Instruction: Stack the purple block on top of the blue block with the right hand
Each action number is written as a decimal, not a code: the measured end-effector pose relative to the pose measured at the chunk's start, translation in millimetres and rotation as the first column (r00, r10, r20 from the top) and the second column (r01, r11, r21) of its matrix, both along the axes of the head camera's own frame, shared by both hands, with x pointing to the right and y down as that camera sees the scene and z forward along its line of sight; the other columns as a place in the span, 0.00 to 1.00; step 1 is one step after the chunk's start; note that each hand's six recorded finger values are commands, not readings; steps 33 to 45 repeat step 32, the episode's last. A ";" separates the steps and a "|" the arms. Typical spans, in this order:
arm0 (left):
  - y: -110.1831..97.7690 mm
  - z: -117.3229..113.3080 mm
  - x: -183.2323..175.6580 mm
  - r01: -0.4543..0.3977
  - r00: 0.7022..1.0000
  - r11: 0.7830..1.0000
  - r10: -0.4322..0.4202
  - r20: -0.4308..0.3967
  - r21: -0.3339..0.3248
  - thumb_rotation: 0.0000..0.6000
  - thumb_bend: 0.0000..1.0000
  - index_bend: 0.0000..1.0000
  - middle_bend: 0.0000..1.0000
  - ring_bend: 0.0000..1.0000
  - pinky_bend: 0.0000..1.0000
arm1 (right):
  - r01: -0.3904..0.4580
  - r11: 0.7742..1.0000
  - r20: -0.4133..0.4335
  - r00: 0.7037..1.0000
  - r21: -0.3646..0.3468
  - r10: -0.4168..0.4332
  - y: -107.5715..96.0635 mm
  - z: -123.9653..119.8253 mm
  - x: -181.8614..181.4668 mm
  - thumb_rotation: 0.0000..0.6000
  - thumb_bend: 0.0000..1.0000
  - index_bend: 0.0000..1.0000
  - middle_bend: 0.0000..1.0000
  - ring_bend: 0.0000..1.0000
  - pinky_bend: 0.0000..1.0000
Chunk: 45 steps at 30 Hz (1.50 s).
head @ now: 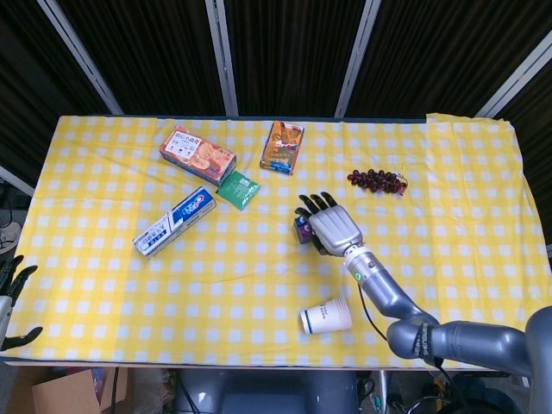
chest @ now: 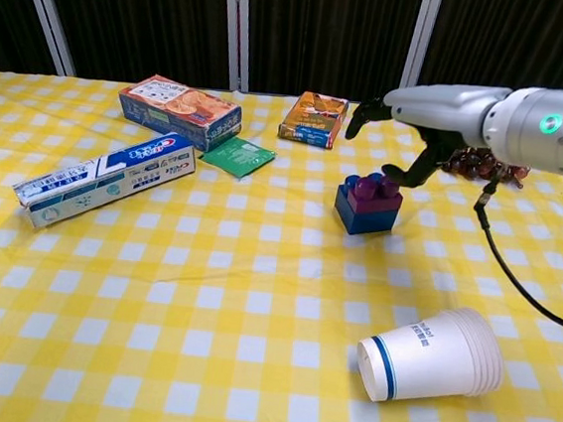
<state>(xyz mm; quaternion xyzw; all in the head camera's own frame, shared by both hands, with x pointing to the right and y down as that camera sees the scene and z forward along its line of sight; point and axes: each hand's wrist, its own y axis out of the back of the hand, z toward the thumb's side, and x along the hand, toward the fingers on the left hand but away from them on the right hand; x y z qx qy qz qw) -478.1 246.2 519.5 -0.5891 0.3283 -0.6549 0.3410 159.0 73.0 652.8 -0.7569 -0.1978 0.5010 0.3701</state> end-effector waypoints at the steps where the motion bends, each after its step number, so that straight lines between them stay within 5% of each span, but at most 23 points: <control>1: 0.1 -0.4 0.6 -0.002 1.000 1.000 0.002 -0.002 0.000 1.00 0.00 0.12 0.00 0.00 0.04 | -0.014 1.000 0.002 1.000 0.011 0.014 -1.0 -8.1 7.1 1.00 0.60 0.18 0.00 0.01 0.00; 8: 2.1 -3.6 6.6 -0.020 0.999 1.000 0.020 -0.034 0.001 1.00 0.00 0.12 0.00 0.00 0.04 | -0.122 0.991 0.028 0.992 0.047 0.121 20.6 -56.2 61.2 1.00 0.47 0.18 0.00 0.01 0.00; 15: 6.9 -7.1 10.6 -0.031 0.997 0.999 0.031 -0.073 -0.007 1.00 0.00 0.12 0.00 0.00 0.04 | -0.267 0.963 0.042 0.963 0.044 0.265 88.8 -83.8 138.3 1.00 0.43 0.18 0.00 0.01 0.00; 19: 11.0 -12.3 13.2 -0.033 0.995 0.999 0.032 -0.096 -0.007 1.00 0.00 0.12 0.00 0.00 0.04 | -0.409 0.912 0.067 0.912 0.042 0.406 134.6 -94.7 192.7 1.00 0.43 0.18 0.00 0.01 0.00; 25: 14.9 -27.6 17.6 -0.026 0.989 0.999 0.029 -0.144 0.024 1.00 0.00 0.05 0.00 0.00 0.04 | -0.515 0.849 0.042 0.857 0.119 0.514 174.0 -100.2 264.3 1.00 0.43 0.14 0.00 0.01 0.00; 32: 16.4 -30.3 13.8 -0.025 0.991 0.999 0.030 -0.134 0.037 1.00 0.00 0.04 0.00 0.00 0.04 | -0.529 0.808 0.060 0.844 0.260 0.533 193.1 -120.4 292.7 1.00 0.43 0.13 0.00 0.01 0.00; 45: 16.4 -30.3 13.8 -0.025 0.991 0.999 0.030 -0.134 0.037 1.00 0.00 0.04 0.00 0.00 0.04 | -0.529 0.808 0.060 0.844 0.260 0.533 193.1 -120.4 292.7 1.00 0.43 0.13 0.00 0.01 0.00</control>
